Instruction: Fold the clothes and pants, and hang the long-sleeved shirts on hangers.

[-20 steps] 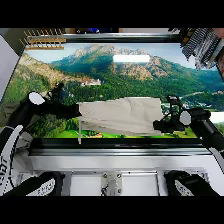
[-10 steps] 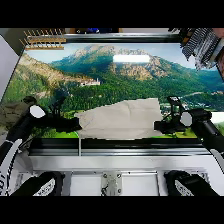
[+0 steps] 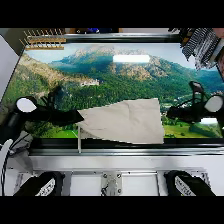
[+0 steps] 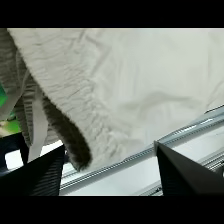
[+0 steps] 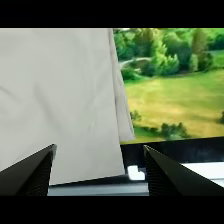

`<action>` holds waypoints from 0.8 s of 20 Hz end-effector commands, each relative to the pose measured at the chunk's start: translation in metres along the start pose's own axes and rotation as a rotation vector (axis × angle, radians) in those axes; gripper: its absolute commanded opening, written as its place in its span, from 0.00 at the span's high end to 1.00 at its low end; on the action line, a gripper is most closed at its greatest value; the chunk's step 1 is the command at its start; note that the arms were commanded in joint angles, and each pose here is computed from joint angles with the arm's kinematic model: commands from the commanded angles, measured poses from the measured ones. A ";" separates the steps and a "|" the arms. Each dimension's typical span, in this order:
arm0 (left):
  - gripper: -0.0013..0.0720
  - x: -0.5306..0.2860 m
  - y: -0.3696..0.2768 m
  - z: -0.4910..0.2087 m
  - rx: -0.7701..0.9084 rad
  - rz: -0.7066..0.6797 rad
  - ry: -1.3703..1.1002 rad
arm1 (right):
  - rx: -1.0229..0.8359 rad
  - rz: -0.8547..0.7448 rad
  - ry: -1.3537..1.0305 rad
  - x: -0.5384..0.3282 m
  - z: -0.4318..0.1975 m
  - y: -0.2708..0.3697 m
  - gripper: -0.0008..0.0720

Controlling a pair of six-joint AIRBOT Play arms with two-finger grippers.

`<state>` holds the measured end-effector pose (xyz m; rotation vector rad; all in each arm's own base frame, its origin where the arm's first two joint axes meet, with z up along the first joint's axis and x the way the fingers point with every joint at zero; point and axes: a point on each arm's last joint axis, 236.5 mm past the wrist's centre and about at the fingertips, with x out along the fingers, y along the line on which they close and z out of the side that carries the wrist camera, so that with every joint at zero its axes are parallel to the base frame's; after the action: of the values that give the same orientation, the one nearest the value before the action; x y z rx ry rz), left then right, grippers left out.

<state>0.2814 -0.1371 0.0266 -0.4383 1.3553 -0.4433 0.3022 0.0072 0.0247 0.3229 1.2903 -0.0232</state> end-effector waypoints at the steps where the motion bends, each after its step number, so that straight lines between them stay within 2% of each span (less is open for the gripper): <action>1: 0.21 -0.047 -0.031 0.022 0.058 -0.015 -0.152 | 0.089 0.263 -0.020 -0.007 0.030 -0.021 0.18; 2: 0.52 -0.057 -0.037 0.025 0.073 -0.019 -0.191 | 0.118 0.327 -0.002 0.001 0.032 -0.032 0.18; 3: 0.89 -0.064 -0.042 0.025 0.087 -0.021 -0.222 | 0.155 0.365 0.013 0.014 0.035 -0.046 0.18; 4: 0.96 -0.068 -0.045 0.025 0.093 -0.024 -0.237 | 0.184 0.387 0.037 0.028 0.034 -0.059 0.18; 9: 0.96 -0.078 -0.052 0.038 0.027 -0.048 -0.317 | 0.148 0.476 0.193 0.097 0.011 -0.071 0.18; 12: 0.96 -0.073 -0.059 0.046 0.044 -0.058 -0.344 | 0.115 0.559 0.258 0.121 0.004 -0.039 0.18; 16: 0.96 -0.033 -0.077 0.032 0.094 -0.076 -0.219 | 0.013 0.598 0.366 0.143 -0.016 0.013 0.18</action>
<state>0.3059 -0.1616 0.1131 -0.4651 1.0629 -0.4667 0.3305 0.0116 -0.1003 0.7661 1.4684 0.4677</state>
